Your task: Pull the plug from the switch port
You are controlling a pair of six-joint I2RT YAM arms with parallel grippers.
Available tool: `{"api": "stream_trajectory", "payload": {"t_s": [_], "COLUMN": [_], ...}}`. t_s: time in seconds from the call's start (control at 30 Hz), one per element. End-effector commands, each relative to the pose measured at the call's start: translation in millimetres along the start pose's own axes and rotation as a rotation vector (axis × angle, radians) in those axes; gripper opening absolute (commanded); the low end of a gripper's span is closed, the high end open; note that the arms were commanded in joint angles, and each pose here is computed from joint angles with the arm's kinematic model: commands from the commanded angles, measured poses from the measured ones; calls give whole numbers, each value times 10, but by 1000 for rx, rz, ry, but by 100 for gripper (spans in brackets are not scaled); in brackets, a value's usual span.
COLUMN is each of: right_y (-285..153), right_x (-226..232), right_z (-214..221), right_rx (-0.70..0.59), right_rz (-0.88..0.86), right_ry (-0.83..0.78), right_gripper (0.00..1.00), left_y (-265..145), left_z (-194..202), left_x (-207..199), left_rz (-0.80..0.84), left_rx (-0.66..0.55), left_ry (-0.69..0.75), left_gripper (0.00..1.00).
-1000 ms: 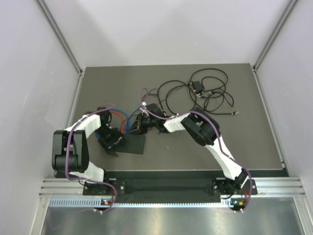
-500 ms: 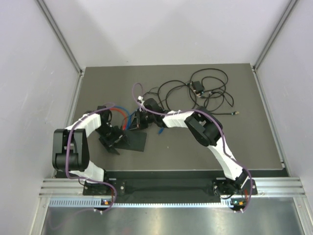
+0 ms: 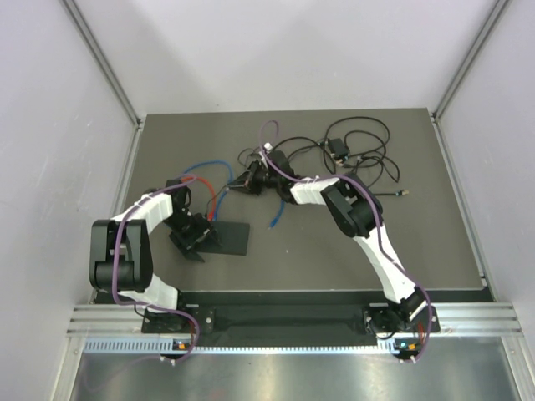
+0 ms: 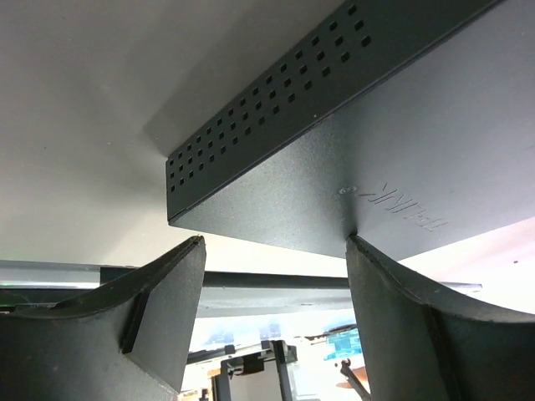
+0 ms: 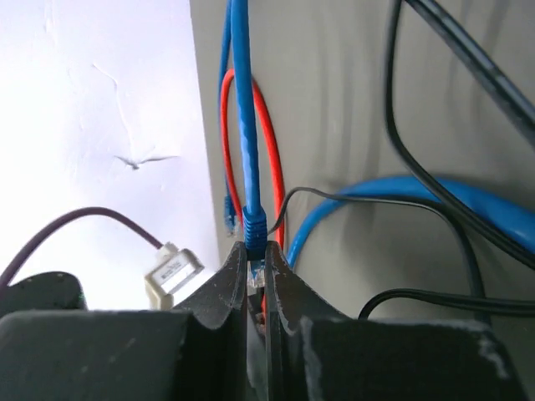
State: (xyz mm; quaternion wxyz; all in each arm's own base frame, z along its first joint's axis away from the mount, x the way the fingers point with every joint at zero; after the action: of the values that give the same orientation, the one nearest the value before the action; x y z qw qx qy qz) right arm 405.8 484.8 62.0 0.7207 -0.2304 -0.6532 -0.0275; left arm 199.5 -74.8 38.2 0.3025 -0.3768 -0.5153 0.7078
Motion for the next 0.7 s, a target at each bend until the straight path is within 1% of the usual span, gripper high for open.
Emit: {"api": "stream_trajectory", "payload": {"t_s": [0.0, 0.03, 0.07, 0.1, 0.13, 0.17, 0.2, 0.23, 0.27, 0.33, 0.47, 0.53, 0.57, 0.63, 0.67], "right_y": [-45, -116, -182, -257, -430, -536, -625, -721, -867, -1099, -1362, -1442, -1475, -1505, -1524], "right_x": [530, 540, 686, 661, 737, 711, 706, 686, 642, 514, 306, 246, 234, 244, 228], "right_z": [-49, -88, -210, -390, -575, -716, -878, -990, -1240, -1538, -1763, -1769, -1787, -1749, -1747], "right_rx": [-43, -52, -83, -149, -185, -203, -233, -226, -251, -299, -308, -307, -307, -295, -292], "right_rz": [-78, -22, -4, 64, 133, 193, 242, 314, 347, 399, 412, 420, 425, 433, 442], "right_ry": [-185, -221, -293, -413, -434, -491, -507, -496, -507, -492, -455, -455, -460, -472, -476], "right_gripper": [0, 0, 0, 0, 0, 0, 0, 0, 0, 0, 0, 6, 16, 20, 25], "left_y": [195, 187, 181, 176, 156, 139, 106, 85, 73, 33, -62, -131, -164, -235, -268], "left_z": [38, 36, 30, 19, 11, 3, -14, -30, -30, -24, -23, -10, -7, -19, -14], "left_x": [620, 606, 592, 562, 528, 493, 453, 419, 380, 330, 153, 82, 50, -33, -63], "left_rz": [-309, -300, -291, -274, -252, -231, -209, -190, -165, -131, -19, 26, 44, 89, 101], "left_rx": [-11, -14, -19, -27, -39, -48, -69, -83, -90, -108, -150, -173, -181, -204, -202], "left_ry": [-1, 5, 9, 12, 25, 35, 45, 53, 63, 70, 108, 131, 139, 164, 166], "left_gripper": [72, 72, 72, 72, 72, 72, 71, 71, 71, 71, 71, 72, 72, 72, 72]}}
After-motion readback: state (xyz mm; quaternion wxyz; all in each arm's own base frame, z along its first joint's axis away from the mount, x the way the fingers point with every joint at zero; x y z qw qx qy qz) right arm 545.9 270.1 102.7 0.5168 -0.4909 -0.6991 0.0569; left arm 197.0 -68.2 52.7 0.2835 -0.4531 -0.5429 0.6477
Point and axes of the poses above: each gripper's point midway between its finger pads, its own y axis out along the fingers, its own x axis along the line the jaws close on, z = x × y, the point moved 1 cm from there along -y, back along the fingers, and after that the axes turned 10 degrees about y, right-handed, at the moved point
